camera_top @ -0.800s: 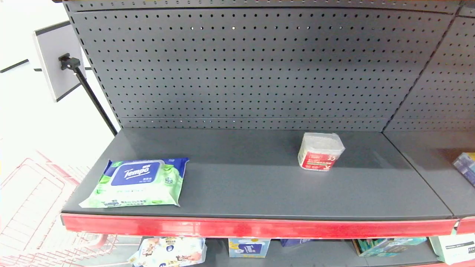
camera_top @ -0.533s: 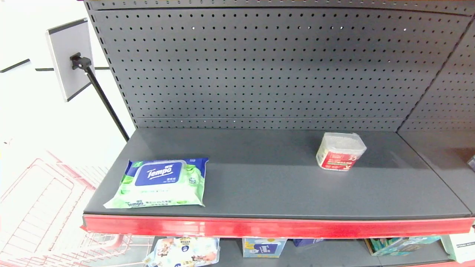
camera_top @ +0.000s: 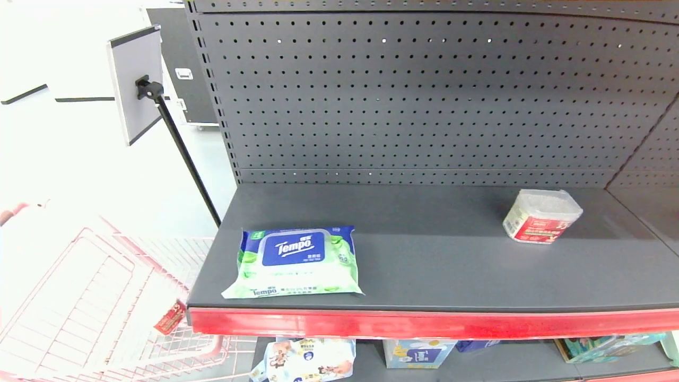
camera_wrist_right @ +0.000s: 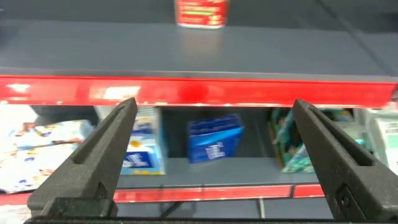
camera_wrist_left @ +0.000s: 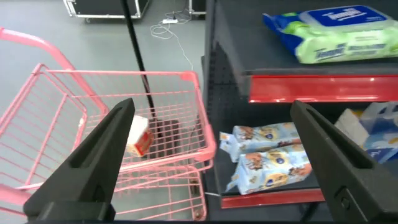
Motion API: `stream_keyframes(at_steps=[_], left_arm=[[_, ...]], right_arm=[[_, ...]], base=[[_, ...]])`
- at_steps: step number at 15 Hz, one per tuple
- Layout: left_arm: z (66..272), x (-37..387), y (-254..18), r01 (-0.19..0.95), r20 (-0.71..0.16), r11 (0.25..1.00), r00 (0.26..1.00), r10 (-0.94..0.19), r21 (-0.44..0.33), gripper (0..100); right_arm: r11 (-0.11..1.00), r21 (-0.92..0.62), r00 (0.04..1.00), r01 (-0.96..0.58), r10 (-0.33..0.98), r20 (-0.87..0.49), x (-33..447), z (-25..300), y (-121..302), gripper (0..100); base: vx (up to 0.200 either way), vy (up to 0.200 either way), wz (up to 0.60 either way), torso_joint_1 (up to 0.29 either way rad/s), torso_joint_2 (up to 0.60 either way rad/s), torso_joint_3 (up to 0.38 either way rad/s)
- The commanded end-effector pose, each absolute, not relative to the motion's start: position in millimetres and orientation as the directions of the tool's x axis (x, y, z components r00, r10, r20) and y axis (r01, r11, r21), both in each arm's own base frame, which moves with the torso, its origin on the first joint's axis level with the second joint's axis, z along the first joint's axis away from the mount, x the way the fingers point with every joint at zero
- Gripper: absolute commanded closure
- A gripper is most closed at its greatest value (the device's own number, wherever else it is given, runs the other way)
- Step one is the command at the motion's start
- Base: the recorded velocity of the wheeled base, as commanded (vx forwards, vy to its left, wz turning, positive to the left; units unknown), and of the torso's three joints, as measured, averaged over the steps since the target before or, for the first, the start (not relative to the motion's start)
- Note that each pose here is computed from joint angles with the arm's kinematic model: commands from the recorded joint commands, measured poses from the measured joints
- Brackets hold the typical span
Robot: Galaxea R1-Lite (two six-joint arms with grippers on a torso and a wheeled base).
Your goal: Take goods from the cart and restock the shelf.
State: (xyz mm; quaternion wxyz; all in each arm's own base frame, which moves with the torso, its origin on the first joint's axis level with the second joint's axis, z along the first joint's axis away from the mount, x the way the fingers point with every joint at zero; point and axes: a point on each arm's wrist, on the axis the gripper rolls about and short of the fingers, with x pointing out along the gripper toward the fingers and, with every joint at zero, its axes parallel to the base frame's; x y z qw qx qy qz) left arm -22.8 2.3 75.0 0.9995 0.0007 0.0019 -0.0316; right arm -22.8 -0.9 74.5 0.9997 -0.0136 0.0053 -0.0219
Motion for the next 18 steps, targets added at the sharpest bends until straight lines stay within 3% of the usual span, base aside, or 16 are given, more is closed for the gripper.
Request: stream_keyframes(at_steps=[1, 18], left_arm=[[75.0, -22.7, 2.3, 0.063, -0.005, 0.998, 0.998, -0.063, 0.002, 0], [75.0, -22.7, 2.3, 0.063, -0.005, 0.998, 0.998, -0.063, 0.0, 0]], right_arm=[[0.999, -0.027, 0.999, 0.044, -0.044, -0.011, -22.7, 74.6, -0.9, 0], [0.999, -0.028, 0.999, 0.043, -0.043, -0.011, -22.7, 74.6, -0.9, 0]], base=[[0.0, 0.2, 0.0, 0.002, 0.0, -0.002], [0.0, 0.2, 0.0, 0.002, 0.0, 0.004]])
